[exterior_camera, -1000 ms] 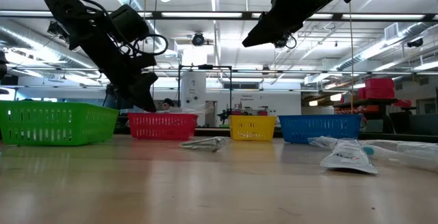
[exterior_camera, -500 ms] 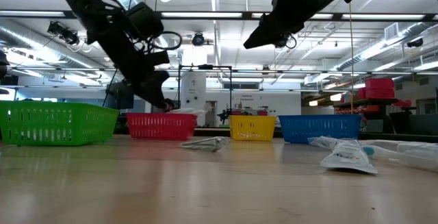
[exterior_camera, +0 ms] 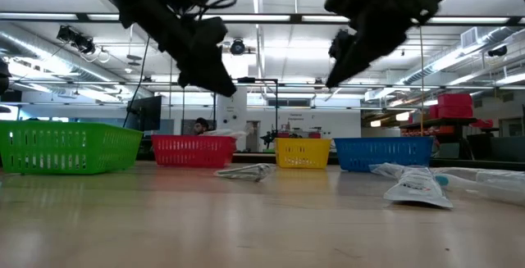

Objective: Pick & Place Travel size toiletries
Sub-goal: Put the silver nail cutter into the yellow bin

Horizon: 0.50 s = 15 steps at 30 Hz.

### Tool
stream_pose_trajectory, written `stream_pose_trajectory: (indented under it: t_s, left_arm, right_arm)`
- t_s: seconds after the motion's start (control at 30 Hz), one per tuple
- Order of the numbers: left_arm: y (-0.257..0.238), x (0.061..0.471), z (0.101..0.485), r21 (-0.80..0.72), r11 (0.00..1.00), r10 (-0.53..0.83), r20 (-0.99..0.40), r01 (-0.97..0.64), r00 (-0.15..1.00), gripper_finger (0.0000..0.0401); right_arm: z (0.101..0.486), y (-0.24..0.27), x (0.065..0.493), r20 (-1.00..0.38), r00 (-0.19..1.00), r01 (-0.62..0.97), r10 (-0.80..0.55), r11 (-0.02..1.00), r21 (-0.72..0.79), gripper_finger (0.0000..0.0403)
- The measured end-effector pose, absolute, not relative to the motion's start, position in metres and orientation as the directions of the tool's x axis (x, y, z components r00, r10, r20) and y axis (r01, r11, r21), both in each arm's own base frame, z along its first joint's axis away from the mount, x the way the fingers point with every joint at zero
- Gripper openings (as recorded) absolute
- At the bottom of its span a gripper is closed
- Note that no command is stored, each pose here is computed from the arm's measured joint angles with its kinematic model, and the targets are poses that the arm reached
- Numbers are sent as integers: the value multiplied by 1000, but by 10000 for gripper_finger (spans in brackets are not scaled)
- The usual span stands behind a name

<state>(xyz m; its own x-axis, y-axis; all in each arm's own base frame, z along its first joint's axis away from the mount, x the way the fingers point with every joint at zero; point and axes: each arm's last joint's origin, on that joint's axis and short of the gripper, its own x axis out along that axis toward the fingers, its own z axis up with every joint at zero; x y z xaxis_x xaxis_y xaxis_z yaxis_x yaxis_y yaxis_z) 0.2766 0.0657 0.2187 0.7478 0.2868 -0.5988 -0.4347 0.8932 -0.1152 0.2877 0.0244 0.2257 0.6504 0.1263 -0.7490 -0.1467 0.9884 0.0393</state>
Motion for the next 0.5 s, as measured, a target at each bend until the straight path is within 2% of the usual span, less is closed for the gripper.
stream_pose_trajectory:
  t_s: [0.23,0.33,0.5]
  left_arm:
    - [20,287,223,-162,937,175,-549,-310,817,124]
    - [1,289,220,-159,954,126,-558,-255,820,124]
    - [-29,294,206,-141,978,46,-582,-157,812,127]
  right_arm:
    - [195,49,272,-777,603,-167,179,981,96,239]
    - [186,55,269,-744,642,-151,188,982,117,240]
    - [177,60,267,-654,748,-60,115,993,105,236]
